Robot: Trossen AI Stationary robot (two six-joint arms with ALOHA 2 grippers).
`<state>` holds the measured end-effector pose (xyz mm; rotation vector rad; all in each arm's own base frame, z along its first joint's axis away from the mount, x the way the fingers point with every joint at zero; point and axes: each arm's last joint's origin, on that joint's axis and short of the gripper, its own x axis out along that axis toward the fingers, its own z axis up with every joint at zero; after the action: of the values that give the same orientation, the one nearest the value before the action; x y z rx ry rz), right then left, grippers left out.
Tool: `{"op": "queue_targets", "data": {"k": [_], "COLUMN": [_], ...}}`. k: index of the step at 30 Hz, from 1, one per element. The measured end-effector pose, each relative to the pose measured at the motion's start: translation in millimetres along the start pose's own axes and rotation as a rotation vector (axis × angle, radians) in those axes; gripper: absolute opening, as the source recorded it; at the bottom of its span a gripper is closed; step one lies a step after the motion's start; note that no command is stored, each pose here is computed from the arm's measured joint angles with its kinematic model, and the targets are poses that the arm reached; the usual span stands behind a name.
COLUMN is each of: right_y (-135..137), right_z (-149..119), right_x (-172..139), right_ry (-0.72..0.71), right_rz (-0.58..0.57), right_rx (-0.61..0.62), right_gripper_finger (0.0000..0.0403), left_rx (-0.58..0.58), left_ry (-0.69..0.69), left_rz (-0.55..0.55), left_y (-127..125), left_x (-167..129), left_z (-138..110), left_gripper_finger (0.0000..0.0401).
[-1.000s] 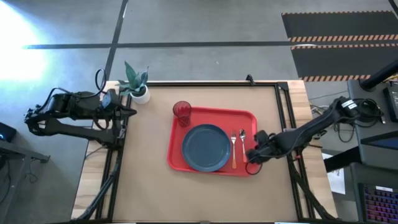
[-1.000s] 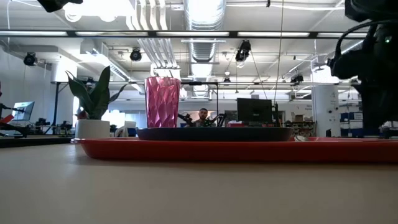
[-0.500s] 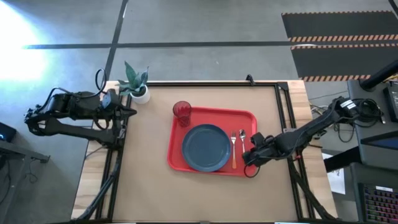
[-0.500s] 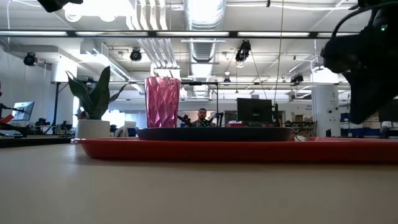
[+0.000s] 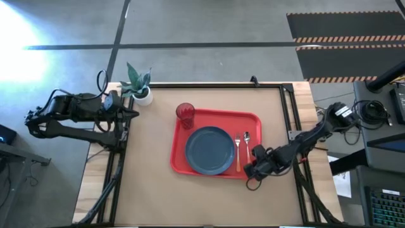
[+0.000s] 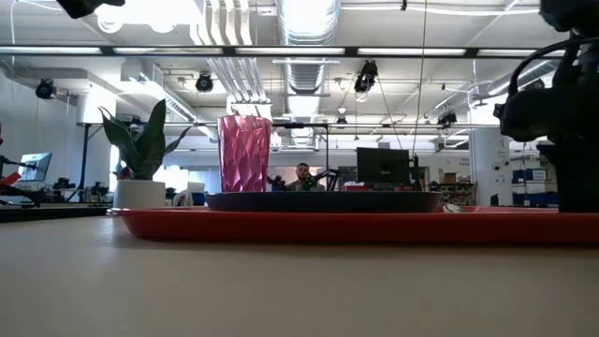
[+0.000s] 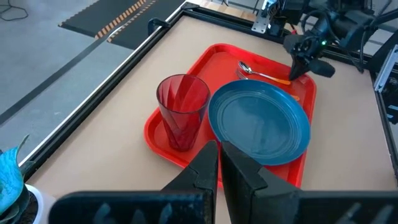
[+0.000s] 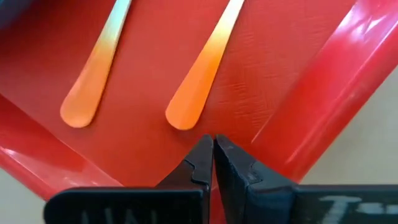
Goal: Pick and place plate/cup/fork/spoon on tray
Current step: Adjust the red tray
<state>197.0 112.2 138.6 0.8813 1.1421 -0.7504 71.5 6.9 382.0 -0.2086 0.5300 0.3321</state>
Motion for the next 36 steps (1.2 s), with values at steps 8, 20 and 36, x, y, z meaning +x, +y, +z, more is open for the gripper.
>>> {"op": "queue_targets", "data": {"k": [8,20,36], "right_y": [-6.6,-31.4,62.2], "right_z": [-17.3,-5.7,37.1], "right_x": [-5.0,-41.4,-78.2], "right_ry": [0.04,-0.02,-0.391], "right_rz": [-0.045,-0.075,0.261], "right_rx": [-0.025,-0.034,-0.297], "right_gripper_finger": [0.0008,0.0008,0.0008], "left_rx": [-0.003,-0.01,-0.004], "left_ry": [-0.001,0.001,0.029], "left_rz": [-0.001,0.001,0.003], "left_y": [-0.2,-1.8,-4.6], "left_x": [0.2,3.9,10.8], "left_z": [0.3,2.4,4.3], "left_gripper_finger": [0.0001,0.0001,0.0001]}}
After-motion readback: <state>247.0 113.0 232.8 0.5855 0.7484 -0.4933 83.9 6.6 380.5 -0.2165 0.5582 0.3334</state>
